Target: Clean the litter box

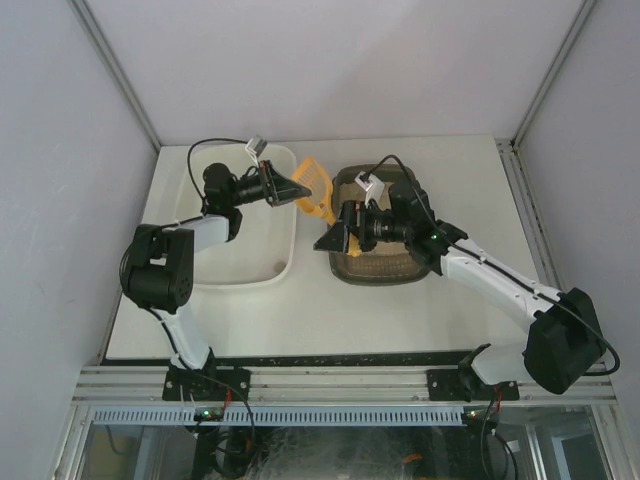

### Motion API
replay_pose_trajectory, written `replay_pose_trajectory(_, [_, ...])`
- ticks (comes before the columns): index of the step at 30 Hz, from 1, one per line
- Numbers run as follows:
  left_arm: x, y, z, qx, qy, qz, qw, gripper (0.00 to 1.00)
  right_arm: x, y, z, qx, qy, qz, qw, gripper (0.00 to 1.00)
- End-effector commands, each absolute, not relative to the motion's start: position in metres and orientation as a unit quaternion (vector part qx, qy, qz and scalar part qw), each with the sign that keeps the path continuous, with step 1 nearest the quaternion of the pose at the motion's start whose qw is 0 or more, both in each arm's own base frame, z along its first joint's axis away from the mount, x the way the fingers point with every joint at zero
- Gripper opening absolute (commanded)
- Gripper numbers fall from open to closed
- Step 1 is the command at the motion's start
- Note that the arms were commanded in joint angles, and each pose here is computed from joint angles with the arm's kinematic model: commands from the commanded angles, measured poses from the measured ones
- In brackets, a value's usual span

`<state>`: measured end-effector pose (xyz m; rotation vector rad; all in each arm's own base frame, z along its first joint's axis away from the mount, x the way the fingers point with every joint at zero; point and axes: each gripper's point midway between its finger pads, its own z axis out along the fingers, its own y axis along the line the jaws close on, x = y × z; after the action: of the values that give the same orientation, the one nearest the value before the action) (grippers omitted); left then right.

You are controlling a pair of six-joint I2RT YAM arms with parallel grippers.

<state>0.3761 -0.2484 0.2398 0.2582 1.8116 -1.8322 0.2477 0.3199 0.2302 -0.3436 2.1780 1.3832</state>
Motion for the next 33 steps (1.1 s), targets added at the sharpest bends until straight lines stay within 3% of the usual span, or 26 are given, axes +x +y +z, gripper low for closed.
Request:
replay_pose_trajectory(1, [0.334,-0.267,0.238,0.151,0.667,-0.700,0.204,0.00,0.277,0.317,0.268,-0.151,0.776,0.514,0.334,1.00])
replay_pose_trajectory(10, [0.332,-0.269,0.236,0.155,0.667,-0.700,0.200,0.00,0.303,0.291,0.274,-0.183,0.789,0.465,0.358,1.00])
replay_pose_trajectory(14, [0.331,-0.270,0.236,0.156,0.667,-0.701,0.200,0.00,0.305,0.298,0.273,-0.185,0.788,0.486,0.331,1.00])
replay_pose_trajectory(29, [0.331,-0.270,0.238,0.164,0.665,-0.700,0.204,0.00,0.259,0.323,0.269,-0.213,0.794,0.496,0.280,1.00])
replay_pose_trajectory(33, [0.331,-0.270,0.236,0.164,0.665,-0.700,0.203,0.00,0.261,0.314,0.289,-0.182,0.790,0.495,0.312,1.00])
